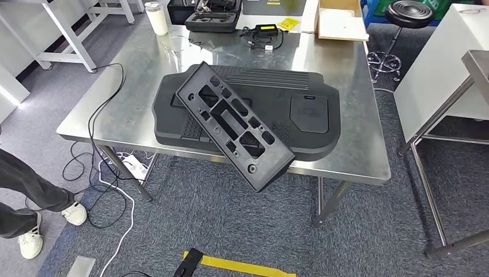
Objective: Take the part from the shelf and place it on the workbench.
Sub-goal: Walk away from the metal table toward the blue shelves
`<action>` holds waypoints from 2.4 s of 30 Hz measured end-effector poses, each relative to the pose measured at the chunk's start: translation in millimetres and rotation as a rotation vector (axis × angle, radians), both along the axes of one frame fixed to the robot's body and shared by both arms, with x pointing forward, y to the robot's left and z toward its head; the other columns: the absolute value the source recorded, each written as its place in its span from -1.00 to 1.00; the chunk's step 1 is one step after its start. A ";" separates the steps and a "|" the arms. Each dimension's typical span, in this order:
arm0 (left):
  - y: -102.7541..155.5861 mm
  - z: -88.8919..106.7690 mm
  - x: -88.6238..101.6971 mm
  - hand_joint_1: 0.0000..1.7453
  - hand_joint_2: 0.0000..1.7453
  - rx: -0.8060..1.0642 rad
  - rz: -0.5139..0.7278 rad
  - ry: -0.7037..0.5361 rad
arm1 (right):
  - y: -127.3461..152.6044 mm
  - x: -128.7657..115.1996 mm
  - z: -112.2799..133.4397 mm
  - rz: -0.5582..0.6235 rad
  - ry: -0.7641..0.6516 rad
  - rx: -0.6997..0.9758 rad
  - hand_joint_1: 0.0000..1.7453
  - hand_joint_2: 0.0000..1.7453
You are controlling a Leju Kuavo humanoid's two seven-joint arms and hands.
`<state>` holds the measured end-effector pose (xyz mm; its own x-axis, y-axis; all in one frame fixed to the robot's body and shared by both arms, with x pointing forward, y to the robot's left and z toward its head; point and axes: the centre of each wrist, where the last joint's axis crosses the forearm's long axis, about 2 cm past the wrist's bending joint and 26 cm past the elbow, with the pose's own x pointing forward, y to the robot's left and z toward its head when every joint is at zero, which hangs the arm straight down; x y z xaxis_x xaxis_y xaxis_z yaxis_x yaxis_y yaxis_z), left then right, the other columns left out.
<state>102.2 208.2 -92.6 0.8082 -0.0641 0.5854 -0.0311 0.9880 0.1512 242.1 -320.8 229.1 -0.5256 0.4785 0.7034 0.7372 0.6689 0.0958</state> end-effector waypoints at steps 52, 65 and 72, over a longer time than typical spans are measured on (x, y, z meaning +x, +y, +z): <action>-0.3 0.3 1.1 -1.00 1.00 -0.001 0.000 -0.006 | -0.9 1.2 1.5 0.000 0.004 -0.004 -1.00 1.00; -0.2 0.1 0.2 -1.00 1.00 -0.001 0.000 -0.006 | -0.9 1.3 1.6 0.000 0.004 -0.004 -1.00 1.00; -0.1 0.0 0.0 -1.00 1.00 0.000 0.000 -0.007 | -0.9 1.4 1.8 0.000 0.003 -0.005 -1.00 1.00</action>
